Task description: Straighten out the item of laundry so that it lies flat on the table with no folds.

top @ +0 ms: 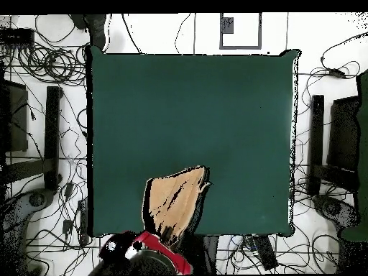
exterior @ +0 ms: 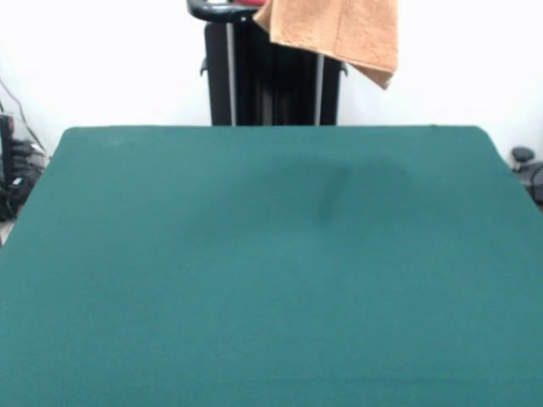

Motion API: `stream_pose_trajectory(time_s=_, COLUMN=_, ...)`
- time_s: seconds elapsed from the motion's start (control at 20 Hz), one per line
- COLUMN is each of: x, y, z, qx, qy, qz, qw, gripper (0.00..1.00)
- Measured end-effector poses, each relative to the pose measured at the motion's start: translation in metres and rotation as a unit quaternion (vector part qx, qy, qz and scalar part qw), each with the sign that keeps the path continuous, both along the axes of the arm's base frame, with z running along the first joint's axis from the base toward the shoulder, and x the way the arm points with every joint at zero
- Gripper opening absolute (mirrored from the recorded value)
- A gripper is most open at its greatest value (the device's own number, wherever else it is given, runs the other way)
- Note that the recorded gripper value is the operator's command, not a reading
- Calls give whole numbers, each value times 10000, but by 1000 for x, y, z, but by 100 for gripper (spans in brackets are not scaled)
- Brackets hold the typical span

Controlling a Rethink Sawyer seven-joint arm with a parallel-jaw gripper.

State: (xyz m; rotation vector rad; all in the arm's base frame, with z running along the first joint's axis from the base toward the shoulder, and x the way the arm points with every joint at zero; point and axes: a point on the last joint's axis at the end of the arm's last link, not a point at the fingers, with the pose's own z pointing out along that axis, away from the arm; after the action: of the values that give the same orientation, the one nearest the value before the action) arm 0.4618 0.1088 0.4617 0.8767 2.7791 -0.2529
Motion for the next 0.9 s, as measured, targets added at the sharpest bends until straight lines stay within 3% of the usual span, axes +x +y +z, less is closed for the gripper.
stream_pose_trajectory(time_s=0.9, x=8, y=29, z=-43, qx=112, qy=-196, qz=-505, qw=9985, gripper=0)
